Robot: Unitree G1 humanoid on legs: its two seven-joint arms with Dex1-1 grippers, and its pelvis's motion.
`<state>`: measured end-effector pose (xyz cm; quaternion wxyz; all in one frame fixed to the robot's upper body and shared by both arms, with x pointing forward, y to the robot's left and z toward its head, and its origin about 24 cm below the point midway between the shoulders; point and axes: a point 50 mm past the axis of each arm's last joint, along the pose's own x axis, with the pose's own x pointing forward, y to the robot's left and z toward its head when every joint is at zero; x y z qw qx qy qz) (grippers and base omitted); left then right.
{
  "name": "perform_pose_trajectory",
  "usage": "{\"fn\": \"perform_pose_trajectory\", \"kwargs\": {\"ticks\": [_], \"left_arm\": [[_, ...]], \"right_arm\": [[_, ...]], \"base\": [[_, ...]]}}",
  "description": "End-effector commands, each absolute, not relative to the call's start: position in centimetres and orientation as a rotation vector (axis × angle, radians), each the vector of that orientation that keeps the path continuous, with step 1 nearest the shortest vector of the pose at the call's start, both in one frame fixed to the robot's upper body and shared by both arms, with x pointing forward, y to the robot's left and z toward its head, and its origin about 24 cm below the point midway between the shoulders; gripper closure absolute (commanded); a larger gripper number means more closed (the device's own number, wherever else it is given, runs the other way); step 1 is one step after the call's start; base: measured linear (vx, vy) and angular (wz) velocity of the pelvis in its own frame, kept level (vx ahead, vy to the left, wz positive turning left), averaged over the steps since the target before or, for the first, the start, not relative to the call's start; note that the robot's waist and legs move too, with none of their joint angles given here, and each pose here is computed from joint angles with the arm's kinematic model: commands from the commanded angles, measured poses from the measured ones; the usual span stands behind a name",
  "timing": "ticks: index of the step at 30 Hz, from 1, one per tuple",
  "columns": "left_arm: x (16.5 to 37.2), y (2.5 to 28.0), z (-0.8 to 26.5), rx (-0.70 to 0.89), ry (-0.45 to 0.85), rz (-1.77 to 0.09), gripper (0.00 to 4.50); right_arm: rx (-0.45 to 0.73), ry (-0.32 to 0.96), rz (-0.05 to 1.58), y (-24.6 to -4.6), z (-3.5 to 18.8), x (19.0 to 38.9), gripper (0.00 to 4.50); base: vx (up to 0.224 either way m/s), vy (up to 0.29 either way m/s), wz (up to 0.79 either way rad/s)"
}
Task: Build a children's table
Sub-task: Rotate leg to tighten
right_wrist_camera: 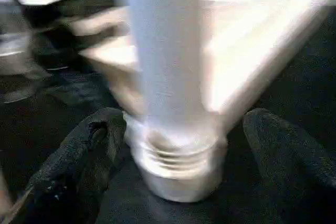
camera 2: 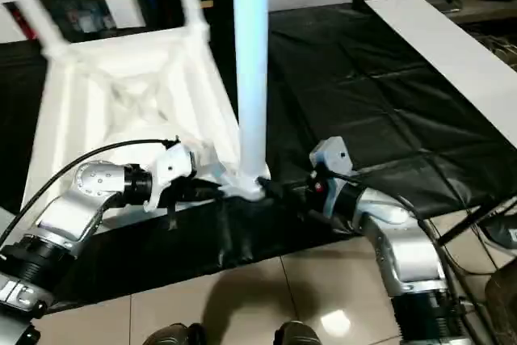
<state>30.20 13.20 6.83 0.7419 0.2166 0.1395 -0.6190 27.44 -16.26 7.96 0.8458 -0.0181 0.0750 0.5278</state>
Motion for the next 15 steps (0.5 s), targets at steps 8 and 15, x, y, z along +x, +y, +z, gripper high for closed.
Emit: {"fn": "perform_pose_trajectory", "kwargs": {"ticks": [8, 15], "left_arm": [[28.2, 12.1, 6.1, 0.542, 0.364, -1.677, 4.5], [28.1, 11.8, 6.0, 0.56, 0.36, -1.726, 4.5]], "right_arm": [[-0.079, 0.18, 1.348, -16.1, 8.5, 28.5, 1.14], [-0.075, 0.217, 1.521, -15.1, 8.6, 28.7, 1.64]], "base": [[0.0, 0.0, 0.0], [0.0, 0.0, 0.0]]}}
